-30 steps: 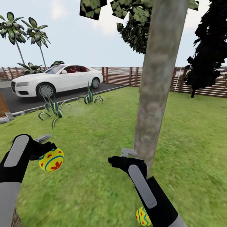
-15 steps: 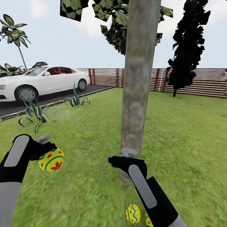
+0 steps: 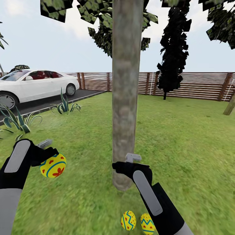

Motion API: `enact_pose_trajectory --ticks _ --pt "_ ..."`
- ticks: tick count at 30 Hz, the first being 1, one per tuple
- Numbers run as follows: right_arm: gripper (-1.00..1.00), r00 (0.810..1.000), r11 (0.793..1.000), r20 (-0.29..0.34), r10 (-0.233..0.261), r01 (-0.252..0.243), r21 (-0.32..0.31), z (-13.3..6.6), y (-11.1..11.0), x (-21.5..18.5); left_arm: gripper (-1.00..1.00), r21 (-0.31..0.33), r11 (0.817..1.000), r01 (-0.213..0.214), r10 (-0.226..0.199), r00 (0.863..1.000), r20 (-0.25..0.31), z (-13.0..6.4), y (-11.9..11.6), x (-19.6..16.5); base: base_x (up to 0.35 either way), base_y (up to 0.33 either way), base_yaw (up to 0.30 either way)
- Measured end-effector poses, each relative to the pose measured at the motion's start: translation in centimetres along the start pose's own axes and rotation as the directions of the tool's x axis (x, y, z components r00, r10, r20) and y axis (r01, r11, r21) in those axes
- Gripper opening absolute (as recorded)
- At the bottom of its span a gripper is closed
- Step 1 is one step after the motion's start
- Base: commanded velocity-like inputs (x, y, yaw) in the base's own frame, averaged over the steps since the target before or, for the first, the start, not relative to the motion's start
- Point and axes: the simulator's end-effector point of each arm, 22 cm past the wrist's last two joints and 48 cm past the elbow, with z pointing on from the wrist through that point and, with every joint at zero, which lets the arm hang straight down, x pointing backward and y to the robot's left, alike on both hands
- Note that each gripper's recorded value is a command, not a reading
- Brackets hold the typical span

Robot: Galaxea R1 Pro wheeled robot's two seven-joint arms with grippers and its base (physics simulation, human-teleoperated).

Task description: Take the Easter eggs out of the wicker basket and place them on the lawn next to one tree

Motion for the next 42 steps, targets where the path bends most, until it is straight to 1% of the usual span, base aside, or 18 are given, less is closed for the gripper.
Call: enact_pose_trajectory --ticks 6,23,28,33,35,38,40,42 --pt "1.00 1.000 1.000 0.004 -0.002 0.002 -0.001 -0.2 0.1 -0.1 -1.00 0.002 1.000 0.001 -0.001 1.000 0.002 -0.2 0.0 -0.1 0.000 0.000 -0.192" --pt "1.00 1.000 1.000 0.004 -0.003 0.003 -0.001 -0.2 0.1 -0.1 -1.00 0.001 1.000 0.001 -0.001 1.000 0.003 -0.2 0.1 -0.2 0.000 0.000 -0.007" --pt "1.00 1.000 1.000 0.008 0.019 -0.019 0.007 -0.2 -0.6 -0.5 -1.00 0.000 1.000 0.001 -0.001 1.000 0.003 -0.2 0.1 -0.1 0.000 0.000 0.000" --pt "1.00 1.000 1.000 0.009 0.023 -0.023 0.008 -0.2 -0.7 -0.6 -1.00 -0.002 1.000 0.000 0.000 1.000 0.002 -0.1 0.1 -0.1 0.000 0.000 0.000" --pt "1.00 1.000 1.000 0.010 0.024 -0.024 0.008 -0.2 -0.7 -0.6 -1.00 -0.004 1.000 -0.012 0.012 1.000 0.000 -0.1 -0.1 0.1 0.000 0.000 0.000" --pt "1.00 1.000 1.000 0.009 0.026 -0.026 0.010 -0.2 -0.8 -0.6 -1.00 -0.015 0.999 -0.049 0.048 0.999 -0.016 0.4 -0.6 1.0 0.000 0.000 0.000" --pt "1.00 1.000 1.000 0.009 0.028 -0.028 0.011 -0.2 -0.9 -0.6 -1.00 -0.035 0.997 -0.066 0.064 0.997 -0.047 1.3 -0.3 2.1 0.000 0.000 0.000" --pt "1.00 0.999 0.999 0.013 0.032 -0.032 0.012 -0.3 -1.1 -0.8 -1.00 -0.042 0.996 -0.083 0.079 0.994 -0.079 2.3 -0.3 3.2 0.000 0.000 0.000"
